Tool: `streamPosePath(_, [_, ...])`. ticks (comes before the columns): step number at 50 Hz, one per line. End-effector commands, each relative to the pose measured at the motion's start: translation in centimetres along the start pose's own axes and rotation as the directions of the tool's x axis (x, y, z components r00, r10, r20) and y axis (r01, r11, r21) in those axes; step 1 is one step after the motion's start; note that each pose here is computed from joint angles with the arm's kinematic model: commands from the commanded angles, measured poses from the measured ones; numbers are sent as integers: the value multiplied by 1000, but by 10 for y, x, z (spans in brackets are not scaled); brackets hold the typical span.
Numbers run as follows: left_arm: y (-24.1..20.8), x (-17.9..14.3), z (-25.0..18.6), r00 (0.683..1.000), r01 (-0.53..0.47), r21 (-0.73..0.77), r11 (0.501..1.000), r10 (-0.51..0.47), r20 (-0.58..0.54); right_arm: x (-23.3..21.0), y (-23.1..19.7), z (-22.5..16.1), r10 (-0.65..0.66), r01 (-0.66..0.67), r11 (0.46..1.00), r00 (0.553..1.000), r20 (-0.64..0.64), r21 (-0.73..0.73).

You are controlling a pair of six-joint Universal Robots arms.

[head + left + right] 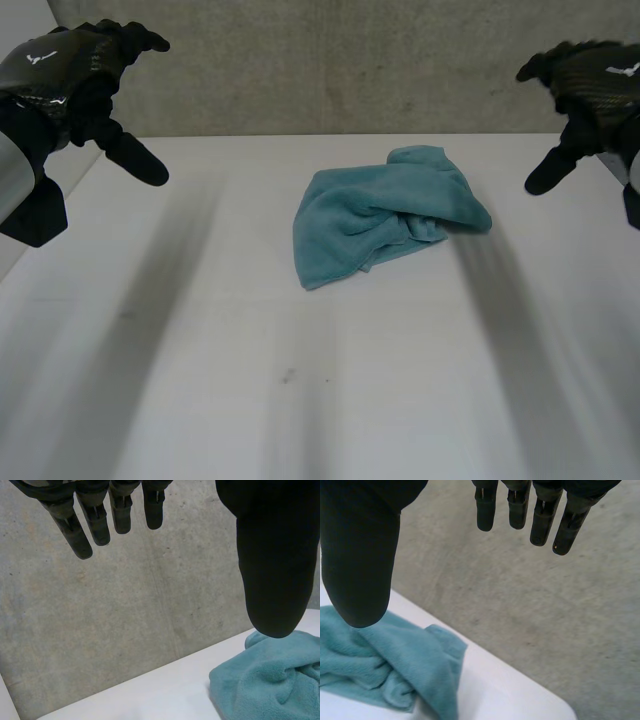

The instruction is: Fold the laundry

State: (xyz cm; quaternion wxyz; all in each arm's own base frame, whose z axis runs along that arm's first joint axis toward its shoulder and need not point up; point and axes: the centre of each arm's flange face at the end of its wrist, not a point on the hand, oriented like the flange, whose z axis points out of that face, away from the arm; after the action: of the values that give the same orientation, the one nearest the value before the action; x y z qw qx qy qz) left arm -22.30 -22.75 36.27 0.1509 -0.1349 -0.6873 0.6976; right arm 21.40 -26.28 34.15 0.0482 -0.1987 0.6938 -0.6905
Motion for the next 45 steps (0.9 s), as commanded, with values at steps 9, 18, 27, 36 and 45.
streamPosePath(9, [20,1,11,1000,-1,-42,999,0,-4,-23,83,77,31,-16,995,987,161,-96])
streamPosePath(18, [41,2,24,1000,3,-74,997,-4,-9,-34,155,152,20,-10,998,987,157,-65])
streamPosePath(27, [54,2,35,1000,-2,-74,997,1,-11,-47,207,203,-6,8,1000,995,97,-28])
streamPosePath(36, [63,1,39,1000,0,-101,995,-1,-10,-56,212,217,-16,15,1000,996,87,11])
streamPosePath(45, [64,2,40,1000,-2,-103,995,0,-12,-80,119,171,-27,12,997,978,208,76])
